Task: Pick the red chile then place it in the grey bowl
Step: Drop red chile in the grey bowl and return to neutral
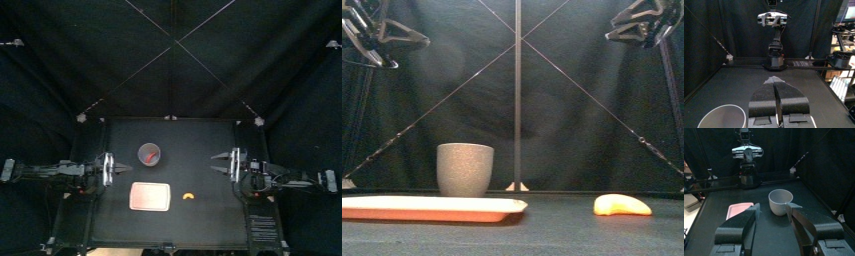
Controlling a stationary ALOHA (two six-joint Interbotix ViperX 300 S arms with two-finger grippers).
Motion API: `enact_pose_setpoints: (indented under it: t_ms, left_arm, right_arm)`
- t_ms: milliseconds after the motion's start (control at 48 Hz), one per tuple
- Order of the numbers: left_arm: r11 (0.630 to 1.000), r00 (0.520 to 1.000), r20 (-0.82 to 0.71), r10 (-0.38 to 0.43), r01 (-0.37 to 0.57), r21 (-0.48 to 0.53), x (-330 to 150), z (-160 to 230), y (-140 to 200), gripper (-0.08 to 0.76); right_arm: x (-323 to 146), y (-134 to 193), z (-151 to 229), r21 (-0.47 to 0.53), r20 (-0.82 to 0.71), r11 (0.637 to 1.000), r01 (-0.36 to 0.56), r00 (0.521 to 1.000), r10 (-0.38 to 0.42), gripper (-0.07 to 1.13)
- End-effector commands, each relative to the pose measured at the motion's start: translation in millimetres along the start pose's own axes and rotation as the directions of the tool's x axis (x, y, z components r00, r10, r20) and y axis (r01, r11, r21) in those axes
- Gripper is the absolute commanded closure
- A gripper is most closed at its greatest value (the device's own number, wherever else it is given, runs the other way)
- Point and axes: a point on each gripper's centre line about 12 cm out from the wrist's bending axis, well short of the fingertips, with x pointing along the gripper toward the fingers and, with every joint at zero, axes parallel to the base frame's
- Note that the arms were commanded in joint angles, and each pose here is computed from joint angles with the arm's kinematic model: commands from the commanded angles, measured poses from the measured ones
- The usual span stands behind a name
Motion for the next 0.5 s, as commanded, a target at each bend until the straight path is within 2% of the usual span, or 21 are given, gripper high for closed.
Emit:
enact_pose_setpoints:
  t_ms: [21,500]
  left_arm:
    - [1.0,1.0,0.015,0.003,-0.003,0.0,1.5,5.1,0.6,0.703]
    - [1.0,1.0,0.017,0.004,-0.004,-0.001,1.0,5.5,0.7,0.703]
  right_arm:
    - [1.6,-0.7,4.8,-0.001,0.014,1.0,0.004,1.0,-0.004,0.22]
    - [-0.9,0.2,-3.5,0.015,-0.002,1.0,-0.002,1.0,0.002,0.22]
